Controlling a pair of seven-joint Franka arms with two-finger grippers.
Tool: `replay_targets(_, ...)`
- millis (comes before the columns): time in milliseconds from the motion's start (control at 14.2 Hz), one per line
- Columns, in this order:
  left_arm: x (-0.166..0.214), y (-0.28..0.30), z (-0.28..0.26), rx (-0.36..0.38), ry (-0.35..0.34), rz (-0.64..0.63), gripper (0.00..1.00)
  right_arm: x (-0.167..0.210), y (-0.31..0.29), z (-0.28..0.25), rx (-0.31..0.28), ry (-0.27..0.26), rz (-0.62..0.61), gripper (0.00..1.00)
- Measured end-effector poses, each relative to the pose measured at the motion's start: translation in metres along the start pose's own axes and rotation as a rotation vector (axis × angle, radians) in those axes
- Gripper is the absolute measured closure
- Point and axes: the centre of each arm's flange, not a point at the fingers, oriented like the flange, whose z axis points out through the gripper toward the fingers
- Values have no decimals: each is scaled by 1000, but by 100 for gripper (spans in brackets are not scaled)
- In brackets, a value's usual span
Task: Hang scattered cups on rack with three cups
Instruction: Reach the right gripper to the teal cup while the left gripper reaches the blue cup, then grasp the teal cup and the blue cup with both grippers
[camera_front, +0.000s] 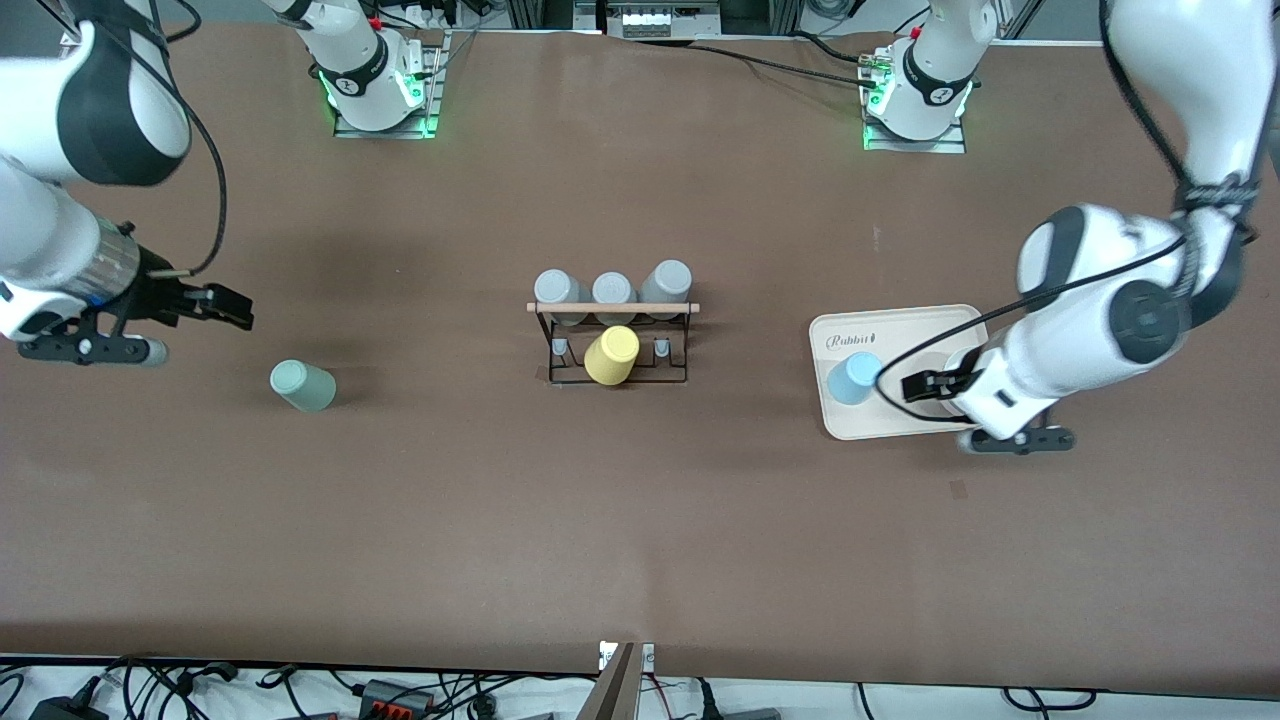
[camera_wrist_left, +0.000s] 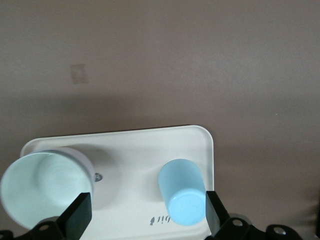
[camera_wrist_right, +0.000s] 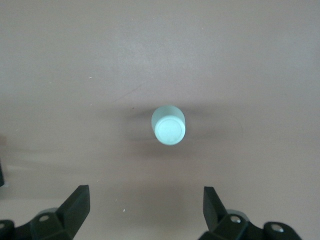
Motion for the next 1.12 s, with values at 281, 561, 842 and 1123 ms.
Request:
replay_targets(281, -24, 31, 52, 11, 34, 79, 0, 4, 14, 61, 3, 19, -60, 0)
replay_targets(561, -40, 30, 86, 38, 13, 115, 0, 8, 24, 110, 4, 37, -107, 0)
replay_targets(842, -48, 44, 102, 40, -11, 101, 0, 9, 24, 158, 6, 50, -114, 0)
replay_targets(1123, -52, 55, 112, 42, -24, 62, 4, 8, 23, 193, 8, 53, -117, 0)
